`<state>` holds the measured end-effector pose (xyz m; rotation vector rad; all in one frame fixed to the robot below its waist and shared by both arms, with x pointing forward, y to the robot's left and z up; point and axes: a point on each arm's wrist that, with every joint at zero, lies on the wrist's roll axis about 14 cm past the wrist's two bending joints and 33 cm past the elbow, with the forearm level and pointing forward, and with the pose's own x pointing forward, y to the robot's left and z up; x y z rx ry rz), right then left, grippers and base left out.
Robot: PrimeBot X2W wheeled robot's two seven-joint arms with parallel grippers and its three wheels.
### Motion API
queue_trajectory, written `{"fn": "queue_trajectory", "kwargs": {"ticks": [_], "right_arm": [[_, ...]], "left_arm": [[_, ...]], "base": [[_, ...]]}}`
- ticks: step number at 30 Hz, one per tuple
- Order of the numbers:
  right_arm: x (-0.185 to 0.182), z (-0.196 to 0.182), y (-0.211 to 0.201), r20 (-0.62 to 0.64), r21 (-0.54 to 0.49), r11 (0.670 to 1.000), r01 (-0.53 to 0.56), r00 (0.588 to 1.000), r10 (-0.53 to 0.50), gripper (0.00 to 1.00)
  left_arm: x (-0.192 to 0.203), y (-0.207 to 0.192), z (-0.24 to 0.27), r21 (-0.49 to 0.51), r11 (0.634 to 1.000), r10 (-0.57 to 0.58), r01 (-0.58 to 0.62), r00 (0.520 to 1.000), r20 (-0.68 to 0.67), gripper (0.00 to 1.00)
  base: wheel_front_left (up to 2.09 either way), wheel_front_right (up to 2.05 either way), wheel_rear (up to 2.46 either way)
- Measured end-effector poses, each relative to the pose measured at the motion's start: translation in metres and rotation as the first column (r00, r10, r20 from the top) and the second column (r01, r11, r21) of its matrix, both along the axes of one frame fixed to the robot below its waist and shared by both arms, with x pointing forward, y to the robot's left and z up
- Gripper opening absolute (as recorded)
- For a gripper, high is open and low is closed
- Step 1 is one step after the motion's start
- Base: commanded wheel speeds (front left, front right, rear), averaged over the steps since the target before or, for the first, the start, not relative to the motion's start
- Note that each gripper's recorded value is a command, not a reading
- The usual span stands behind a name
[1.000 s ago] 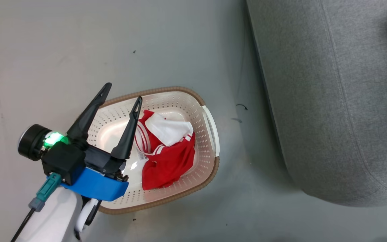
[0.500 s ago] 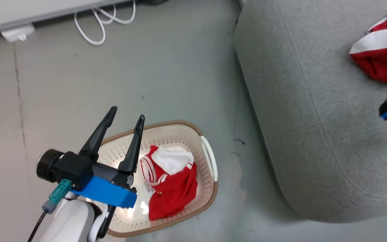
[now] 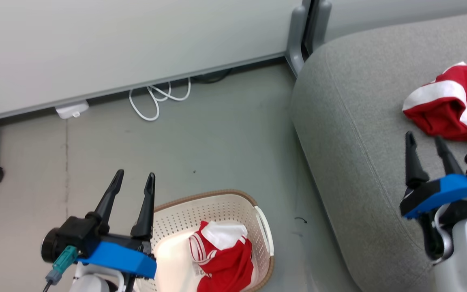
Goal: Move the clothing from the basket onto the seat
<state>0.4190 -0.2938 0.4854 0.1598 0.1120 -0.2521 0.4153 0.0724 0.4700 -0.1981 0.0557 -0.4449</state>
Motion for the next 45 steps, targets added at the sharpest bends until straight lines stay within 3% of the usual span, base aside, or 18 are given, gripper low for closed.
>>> {"fn": "queue_trajectory", "kwargs": {"ticks": [8,23,45], "right_arm": [[-0.019,0.021,0.048,0.072,-0.011,0.992,-0.125,0.989,0.125,1.00],[-0.037,0.003,0.112,0.015,-0.013,0.953,-0.304,0.953,0.304,1.00],[-0.041,0.005,0.124,0.008,-0.031,0.940,-0.340,0.940,0.340,1.00]], "left_arm": [[-0.019,0.034,-0.001,0.006,0.994,0.110,-0.110,0.994,-0.018,1.00],[-0.041,0.091,0.000,0.001,0.957,0.291,-0.291,0.957,-0.025,1.00],[-0.051,0.106,-0.008,0.015,0.941,0.338,-0.337,0.940,-0.049,1.00]], "base": [[0.00,0.00,0.00],[0.00,0.00,0.00],[0.00,0.00,0.00]]}}
